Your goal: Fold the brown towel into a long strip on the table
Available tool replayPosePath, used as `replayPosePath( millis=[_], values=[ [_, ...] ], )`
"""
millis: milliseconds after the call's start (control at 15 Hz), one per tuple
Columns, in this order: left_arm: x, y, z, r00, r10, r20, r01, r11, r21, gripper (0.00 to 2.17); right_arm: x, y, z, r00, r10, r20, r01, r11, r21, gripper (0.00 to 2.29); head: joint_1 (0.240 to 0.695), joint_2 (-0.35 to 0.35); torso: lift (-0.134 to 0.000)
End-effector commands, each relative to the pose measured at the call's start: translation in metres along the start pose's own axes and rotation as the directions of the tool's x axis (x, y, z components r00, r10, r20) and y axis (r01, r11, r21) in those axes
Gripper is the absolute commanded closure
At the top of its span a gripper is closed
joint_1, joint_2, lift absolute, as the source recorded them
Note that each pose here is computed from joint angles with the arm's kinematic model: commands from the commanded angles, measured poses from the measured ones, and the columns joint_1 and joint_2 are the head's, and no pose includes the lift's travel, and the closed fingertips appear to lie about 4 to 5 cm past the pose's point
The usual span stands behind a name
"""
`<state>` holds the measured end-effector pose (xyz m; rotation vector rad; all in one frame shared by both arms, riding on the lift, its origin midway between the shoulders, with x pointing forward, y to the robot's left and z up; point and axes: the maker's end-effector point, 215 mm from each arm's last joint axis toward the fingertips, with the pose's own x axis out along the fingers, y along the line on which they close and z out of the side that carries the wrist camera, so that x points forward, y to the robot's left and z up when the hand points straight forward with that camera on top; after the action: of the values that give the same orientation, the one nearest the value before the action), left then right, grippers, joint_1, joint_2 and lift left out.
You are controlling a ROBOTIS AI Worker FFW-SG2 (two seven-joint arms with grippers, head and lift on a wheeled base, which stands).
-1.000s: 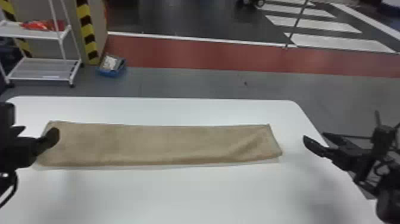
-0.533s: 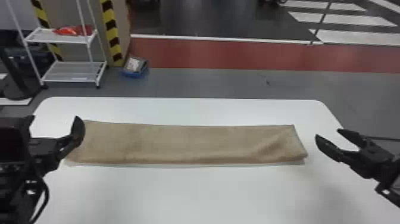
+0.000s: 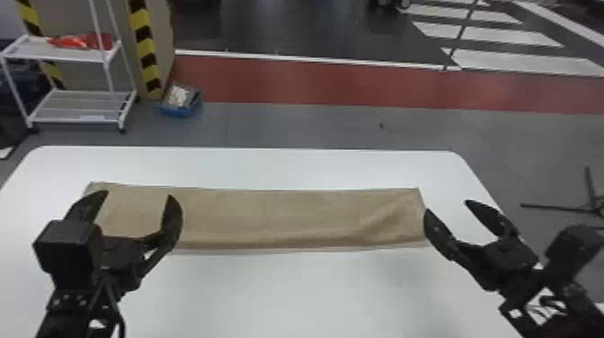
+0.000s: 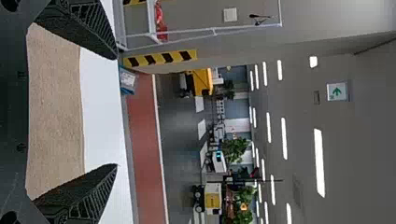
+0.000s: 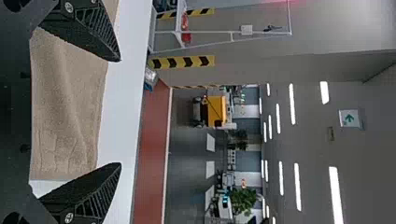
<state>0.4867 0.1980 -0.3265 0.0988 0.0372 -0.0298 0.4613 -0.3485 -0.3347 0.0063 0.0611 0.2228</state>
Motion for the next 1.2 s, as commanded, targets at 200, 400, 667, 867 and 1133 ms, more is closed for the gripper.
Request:
replayPosePath(
  millis=[200,400,667,867,1133],
  values=[
    [-0.013,-0.008,-0.002,0.999,-0.002,0.039,0.003,1.000,-0.010,0.06,-0.029,0.075,0.034,0.996,-0.048,0.073,0.047,0.999,0.007,0.09,0.695,-0.163,-0.110],
    [-0.019,-0.004,0.009,0.998,0.003,0.057,-0.003,1.000,-0.011,0.06,-0.024,0.113,0.045,0.995,-0.035,0.089,0.033,0.999,0.024,0.09,0.695,-0.112,-0.110],
    [-0.029,0.003,0.022,0.998,-0.002,0.069,0.002,1.000,-0.005,0.06,-0.020,0.118,0.031,0.997,-0.055,0.060,0.051,0.996,0.067,0.09,0.695,-0.063,-0.110],
    [-0.030,-0.002,0.022,0.998,-0.010,0.068,0.011,1.000,-0.009,0.06,-0.021,0.126,0.032,0.996,-0.054,0.066,0.049,0.996,0.075,0.09,0.695,-0.049,-0.110],
    [-0.031,-0.001,0.020,0.998,-0.007,0.064,0.007,1.000,-0.008,0.06,-0.023,0.124,0.031,0.996,-0.059,0.066,0.055,0.996,0.068,0.09,0.695,-0.046,-0.110]
  ],
)
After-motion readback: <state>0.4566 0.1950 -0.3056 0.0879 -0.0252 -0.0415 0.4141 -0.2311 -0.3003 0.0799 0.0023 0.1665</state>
